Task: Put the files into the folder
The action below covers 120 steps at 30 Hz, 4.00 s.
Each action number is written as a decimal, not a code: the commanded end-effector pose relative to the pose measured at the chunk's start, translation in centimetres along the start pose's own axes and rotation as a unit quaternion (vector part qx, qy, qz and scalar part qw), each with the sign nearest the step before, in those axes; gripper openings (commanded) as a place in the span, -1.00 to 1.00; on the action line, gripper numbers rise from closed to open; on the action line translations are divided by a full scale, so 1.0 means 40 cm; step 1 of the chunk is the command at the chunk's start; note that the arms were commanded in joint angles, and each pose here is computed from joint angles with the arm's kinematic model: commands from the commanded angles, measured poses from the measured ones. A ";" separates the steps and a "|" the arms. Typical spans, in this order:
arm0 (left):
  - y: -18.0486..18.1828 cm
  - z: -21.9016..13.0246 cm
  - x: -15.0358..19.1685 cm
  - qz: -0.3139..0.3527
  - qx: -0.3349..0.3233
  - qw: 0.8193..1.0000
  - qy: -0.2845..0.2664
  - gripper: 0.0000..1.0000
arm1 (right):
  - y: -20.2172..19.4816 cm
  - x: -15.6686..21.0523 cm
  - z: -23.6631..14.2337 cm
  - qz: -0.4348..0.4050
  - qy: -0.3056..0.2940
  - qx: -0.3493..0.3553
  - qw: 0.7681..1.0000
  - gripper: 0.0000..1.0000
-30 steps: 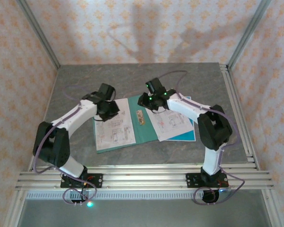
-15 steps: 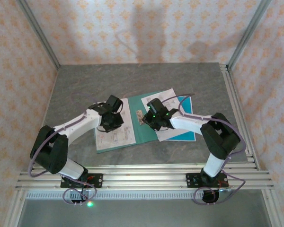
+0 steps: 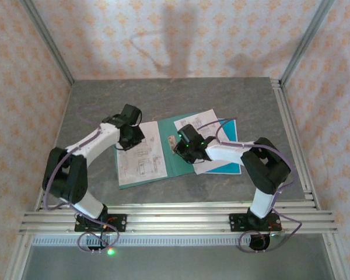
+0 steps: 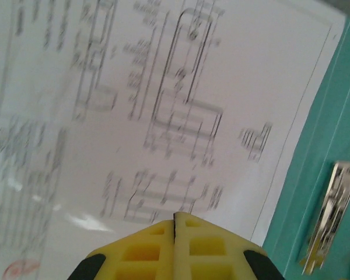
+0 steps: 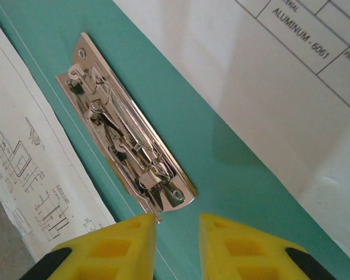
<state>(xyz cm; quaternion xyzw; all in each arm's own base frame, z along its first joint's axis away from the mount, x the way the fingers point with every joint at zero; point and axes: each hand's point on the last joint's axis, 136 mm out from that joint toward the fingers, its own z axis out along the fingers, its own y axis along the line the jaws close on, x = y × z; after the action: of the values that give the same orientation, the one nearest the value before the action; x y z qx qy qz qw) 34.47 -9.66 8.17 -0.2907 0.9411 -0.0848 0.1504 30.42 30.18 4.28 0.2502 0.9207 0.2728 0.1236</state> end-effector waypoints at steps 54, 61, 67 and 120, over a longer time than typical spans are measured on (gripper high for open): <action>0.173 0.070 0.332 0.012 -0.039 0.998 0.037 -1.00 | 0.047 0.021 0.007 -0.020 -0.023 0.010 0.999 -0.47; 0.176 0.071 0.334 0.015 -0.041 0.998 0.038 -1.00 | 0.043 0.028 0.034 -0.016 -0.013 0.015 1.000 -0.48; 0.180 0.071 0.336 0.015 -0.043 0.998 0.038 -1.00 | 0.042 0.028 0.044 -0.011 -0.013 0.015 1.000 -0.50; 0.283 0.066 0.337 -0.015 -0.106 0.994 0.028 -1.00 | -0.255 -0.008 0.069 -0.002 -0.040 0.232 0.972 -0.89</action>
<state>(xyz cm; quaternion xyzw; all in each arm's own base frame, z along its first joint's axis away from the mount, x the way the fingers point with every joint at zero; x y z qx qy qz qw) 21.91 -11.95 1.39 -0.3064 0.9412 -0.0787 0.1188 30.35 31.64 2.11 0.2530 0.9368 0.2063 0.1257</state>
